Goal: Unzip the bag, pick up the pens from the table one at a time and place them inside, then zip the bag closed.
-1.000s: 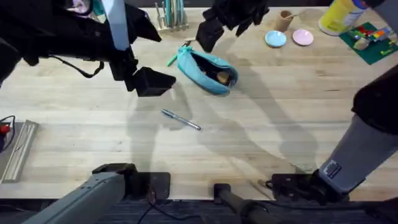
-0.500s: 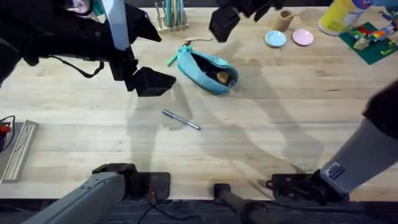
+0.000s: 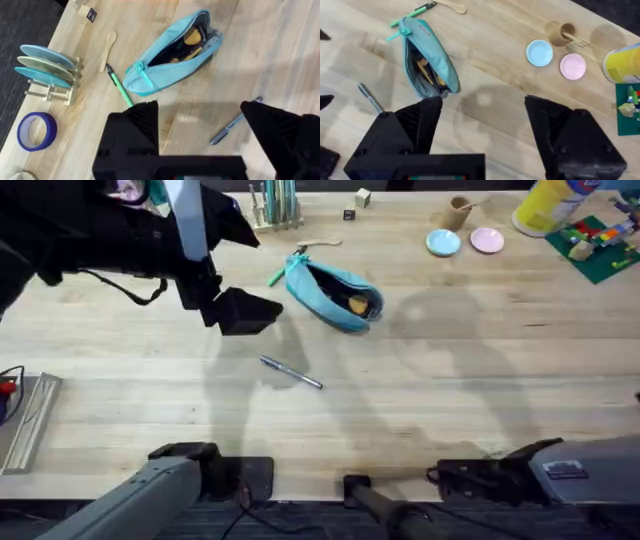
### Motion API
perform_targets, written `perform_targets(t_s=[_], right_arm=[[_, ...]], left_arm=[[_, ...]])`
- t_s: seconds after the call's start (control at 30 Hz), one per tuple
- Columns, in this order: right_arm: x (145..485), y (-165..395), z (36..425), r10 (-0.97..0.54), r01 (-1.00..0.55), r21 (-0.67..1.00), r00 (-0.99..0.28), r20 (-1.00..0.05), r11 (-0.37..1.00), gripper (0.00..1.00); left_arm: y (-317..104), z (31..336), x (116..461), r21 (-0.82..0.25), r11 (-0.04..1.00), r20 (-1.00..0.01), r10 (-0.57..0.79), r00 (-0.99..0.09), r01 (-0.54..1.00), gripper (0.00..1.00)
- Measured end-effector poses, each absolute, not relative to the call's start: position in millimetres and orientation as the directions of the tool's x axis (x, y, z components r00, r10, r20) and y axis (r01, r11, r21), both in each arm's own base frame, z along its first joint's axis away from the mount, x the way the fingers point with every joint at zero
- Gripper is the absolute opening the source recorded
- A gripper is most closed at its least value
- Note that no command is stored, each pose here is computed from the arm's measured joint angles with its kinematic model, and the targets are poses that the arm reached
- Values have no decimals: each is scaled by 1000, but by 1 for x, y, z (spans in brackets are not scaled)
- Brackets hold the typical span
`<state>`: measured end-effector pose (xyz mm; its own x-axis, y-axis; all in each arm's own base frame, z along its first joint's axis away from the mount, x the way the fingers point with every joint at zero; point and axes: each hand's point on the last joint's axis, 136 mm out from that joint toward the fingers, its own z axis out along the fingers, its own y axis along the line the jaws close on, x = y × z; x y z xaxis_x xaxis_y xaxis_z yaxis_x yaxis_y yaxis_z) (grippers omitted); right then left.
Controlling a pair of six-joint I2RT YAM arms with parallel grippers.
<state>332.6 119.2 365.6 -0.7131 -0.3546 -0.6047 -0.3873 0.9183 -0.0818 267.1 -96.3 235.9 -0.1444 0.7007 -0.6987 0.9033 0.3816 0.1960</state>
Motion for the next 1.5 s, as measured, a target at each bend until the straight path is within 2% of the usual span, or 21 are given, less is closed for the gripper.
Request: perform_targets(t_s=[0.17, 0.47, 0.9, 1.07, 1.37, 1.5], right_arm=[[319, 102, 354, -331, -363, -79, -712, -620, 929, 998], [310, 97, 302, -372, -389, -89, -751, -545, 917, 998], [305, 113, 293, -390, -453, -16, -748, -537, 892, 998], [304, 115, 293, -390, -459, -6, -747, -538, 889, 998], [304, 115, 292, -390, -459, -6, -748, -538, 889, 998], [304, 115, 292, -390, -459, -6, -747, -538, 889, 997]], left_arm=[[-96, 236, 267, 196, 382, -699, 701, -145, 903, 993], [-96, 236, 267, 196, 382, -699, 701, -145, 903, 993], [-96, 236, 268, 184, 397, -703, 692, -161, 899, 993], [-91, 241, 283, 165, 499, -718, 652, -244, 851, 993], [-66, 236, 301, -27, 805, -697, 410, -588, 593, 993], [-59, 241, 311, -29, 850, -709, 353, -611, 525, 993]])
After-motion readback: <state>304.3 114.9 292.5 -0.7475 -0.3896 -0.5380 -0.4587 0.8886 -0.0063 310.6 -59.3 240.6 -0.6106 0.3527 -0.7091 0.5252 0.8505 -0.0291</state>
